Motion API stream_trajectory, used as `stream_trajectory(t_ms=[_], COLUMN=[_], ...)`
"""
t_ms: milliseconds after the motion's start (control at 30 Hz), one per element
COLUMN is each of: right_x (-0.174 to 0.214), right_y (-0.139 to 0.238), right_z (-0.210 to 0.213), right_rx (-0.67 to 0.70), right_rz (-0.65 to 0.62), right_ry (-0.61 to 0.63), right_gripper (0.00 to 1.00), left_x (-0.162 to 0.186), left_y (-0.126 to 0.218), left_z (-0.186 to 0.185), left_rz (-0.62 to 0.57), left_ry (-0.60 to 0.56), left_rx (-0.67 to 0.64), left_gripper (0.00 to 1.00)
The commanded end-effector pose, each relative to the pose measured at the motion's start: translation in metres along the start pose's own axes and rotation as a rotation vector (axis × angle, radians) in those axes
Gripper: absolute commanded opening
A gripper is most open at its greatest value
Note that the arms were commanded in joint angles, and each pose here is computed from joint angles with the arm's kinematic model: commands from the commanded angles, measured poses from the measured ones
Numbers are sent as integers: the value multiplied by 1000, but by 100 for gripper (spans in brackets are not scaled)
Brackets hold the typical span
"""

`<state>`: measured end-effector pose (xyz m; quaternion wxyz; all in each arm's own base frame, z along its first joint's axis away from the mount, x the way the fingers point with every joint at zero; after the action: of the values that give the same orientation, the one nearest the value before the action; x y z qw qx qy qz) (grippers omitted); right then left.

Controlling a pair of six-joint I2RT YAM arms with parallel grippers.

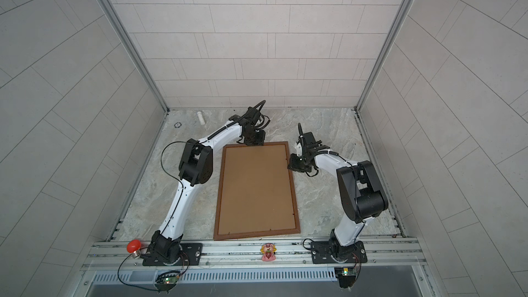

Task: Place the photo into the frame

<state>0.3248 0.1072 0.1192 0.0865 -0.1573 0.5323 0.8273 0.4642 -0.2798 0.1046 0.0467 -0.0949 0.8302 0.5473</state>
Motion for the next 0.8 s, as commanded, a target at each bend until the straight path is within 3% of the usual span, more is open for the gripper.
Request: stream_trajectory(t_ms=[0, 467, 633, 767], right_x=[-4, -4, -3, -5], right_y=[4, 3, 5, 6], right_z=[1, 1, 1, 2], right_rx=[-2, -4, -3, -3], right_rz=[-6, -3, -6, -13], right_ry=[9, 8, 8, 11], right_gripper=[17, 17, 17, 17], left_x=[44, 73, 62, 42], left_y=[-40, -53, -51, -21], left_z=[44, 71, 62, 40], left_rz=[207, 313, 292, 229], left_ry=[37, 33, 26, 27], left_rx=[-196, -294, -243, -137], left_gripper=[0, 0, 0, 0])
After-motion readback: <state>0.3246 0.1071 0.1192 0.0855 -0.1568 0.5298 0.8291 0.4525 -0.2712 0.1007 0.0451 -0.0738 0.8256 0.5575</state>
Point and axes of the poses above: each gripper's point midway between its finger pads, its own y axis back along the fingers, its own z axis along the line the jaws close on, x = y × z, the point moved 8 cm from there along y, back along the fingers, and after that the axes turned 12 degrees about y, right-handed, at the moved point
